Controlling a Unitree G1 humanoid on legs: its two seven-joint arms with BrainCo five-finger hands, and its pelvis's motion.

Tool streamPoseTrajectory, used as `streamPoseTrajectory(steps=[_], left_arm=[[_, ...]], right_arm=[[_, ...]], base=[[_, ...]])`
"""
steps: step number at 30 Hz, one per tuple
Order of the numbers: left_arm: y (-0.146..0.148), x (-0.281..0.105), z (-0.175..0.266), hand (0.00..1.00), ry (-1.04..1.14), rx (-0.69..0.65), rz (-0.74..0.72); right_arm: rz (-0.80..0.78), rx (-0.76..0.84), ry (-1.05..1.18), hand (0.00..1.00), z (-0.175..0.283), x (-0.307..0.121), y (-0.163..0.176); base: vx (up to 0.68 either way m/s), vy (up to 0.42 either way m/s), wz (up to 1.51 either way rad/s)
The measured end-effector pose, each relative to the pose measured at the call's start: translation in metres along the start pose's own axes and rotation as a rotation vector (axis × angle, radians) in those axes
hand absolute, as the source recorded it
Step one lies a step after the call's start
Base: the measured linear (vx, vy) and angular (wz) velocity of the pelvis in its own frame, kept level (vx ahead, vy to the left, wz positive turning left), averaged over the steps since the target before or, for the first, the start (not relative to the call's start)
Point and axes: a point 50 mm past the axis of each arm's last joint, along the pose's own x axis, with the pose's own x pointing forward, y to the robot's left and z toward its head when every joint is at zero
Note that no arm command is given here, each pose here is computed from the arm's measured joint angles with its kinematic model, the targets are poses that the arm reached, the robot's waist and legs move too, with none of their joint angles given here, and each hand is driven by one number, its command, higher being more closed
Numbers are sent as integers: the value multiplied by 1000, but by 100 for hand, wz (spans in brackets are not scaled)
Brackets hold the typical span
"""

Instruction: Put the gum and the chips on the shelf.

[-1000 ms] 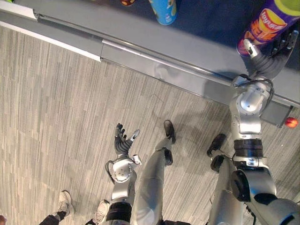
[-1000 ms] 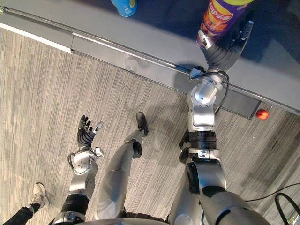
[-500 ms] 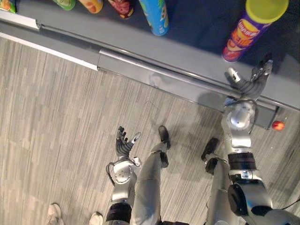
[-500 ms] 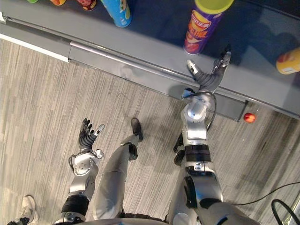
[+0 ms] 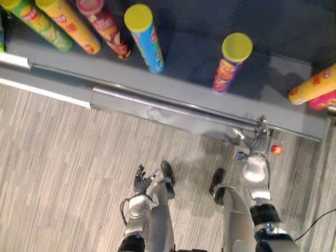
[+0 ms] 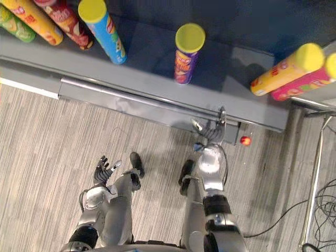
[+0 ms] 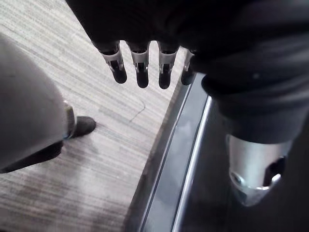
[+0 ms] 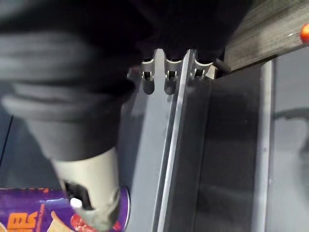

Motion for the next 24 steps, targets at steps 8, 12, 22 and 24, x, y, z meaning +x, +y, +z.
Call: streamPoseTrajectory(steps=[8, 12, 22, 24], left_arm=[[48, -18, -59, 0, 269, 112, 63], [64, -35, -82, 0, 362, 93, 95], [80, -69, -120, 0, 541, -12, 164], [79, -73, -124, 0, 562, -43, 174]], right_arm=[[207, -184, 460, 0, -107, -94, -43], [221, -232, 666, 0, -139, -135, -73], [-58, -151, 1077, 0, -179, -207, -131], [-102, -125, 1112, 0, -181, -214, -135]], base=[[118, 9, -17], [135, 61, -30], [53, 27, -4], [38, 20, 0]])
